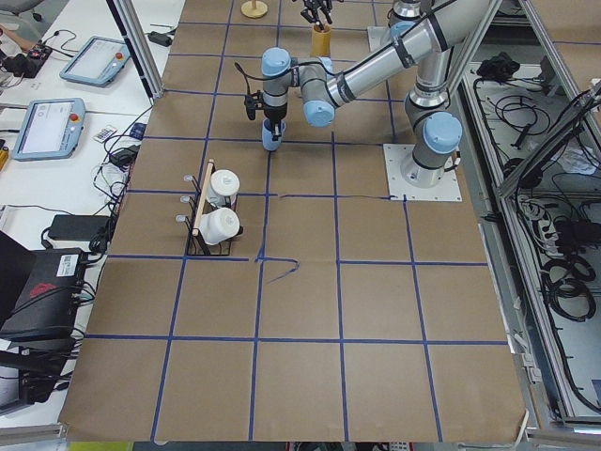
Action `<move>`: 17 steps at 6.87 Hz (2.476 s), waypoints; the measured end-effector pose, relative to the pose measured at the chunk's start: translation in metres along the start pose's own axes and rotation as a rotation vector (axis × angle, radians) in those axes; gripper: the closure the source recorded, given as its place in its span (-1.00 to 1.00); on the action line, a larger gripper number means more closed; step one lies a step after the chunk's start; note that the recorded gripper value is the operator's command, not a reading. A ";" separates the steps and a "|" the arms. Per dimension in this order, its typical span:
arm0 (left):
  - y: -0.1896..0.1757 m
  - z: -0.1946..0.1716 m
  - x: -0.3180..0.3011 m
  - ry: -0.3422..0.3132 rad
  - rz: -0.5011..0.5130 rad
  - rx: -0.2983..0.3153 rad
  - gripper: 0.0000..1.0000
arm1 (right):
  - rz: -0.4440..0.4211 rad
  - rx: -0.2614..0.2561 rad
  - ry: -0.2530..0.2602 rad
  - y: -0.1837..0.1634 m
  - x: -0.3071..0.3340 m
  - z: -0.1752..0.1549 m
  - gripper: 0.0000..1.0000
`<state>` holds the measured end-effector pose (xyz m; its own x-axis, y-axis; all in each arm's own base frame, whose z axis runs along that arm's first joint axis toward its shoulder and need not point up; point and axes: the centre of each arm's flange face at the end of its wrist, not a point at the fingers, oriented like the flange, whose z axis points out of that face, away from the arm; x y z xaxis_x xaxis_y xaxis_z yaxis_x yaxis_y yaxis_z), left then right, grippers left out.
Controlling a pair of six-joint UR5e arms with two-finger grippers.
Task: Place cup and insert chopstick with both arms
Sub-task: 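Carry blue cup farther away with left gripper while right gripper grasps chopstick, then release blue cup and lift left gripper while right gripper pulls chopstick out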
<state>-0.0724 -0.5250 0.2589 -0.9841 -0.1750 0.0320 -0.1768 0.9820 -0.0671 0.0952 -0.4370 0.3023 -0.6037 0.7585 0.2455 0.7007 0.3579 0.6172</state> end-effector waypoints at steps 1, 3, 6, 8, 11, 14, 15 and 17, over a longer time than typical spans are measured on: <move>-0.006 -0.010 0.011 0.007 -0.018 0.026 1.00 | 0.002 -0.006 0.005 -0.002 0.000 0.003 0.33; -0.017 -0.028 0.057 0.047 -0.066 0.063 1.00 | 0.004 -0.009 0.008 -0.003 0.000 0.005 0.58; -0.046 -0.033 0.150 0.092 -0.132 0.100 1.00 | 0.004 0.000 -0.001 -0.002 -0.001 -0.001 0.62; -0.057 -0.010 0.210 0.103 -0.156 0.088 1.00 | 0.011 0.001 -0.004 0.002 -0.001 -0.010 0.71; -0.047 0.029 0.256 0.066 -0.165 0.063 1.00 | 0.023 -0.015 0.006 0.007 0.004 -0.017 0.77; -0.037 0.033 0.275 0.068 -0.150 0.060 0.80 | 0.051 -0.056 -0.012 0.021 0.004 -0.034 0.87; -0.037 0.035 0.276 0.068 -0.149 0.058 -0.28 | 0.059 -0.064 -0.011 0.030 0.005 -0.049 0.87; -0.037 0.029 0.277 0.074 -0.140 0.063 -1.00 | 0.060 -0.053 -0.021 0.044 0.008 -0.076 0.87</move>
<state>-0.3386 -0.6114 0.2411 -0.9461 -0.3016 0.1184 -0.3150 0.9416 -0.1189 0.0922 -0.4569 0.3885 -0.5528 0.7893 0.2674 0.7138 0.2829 0.6406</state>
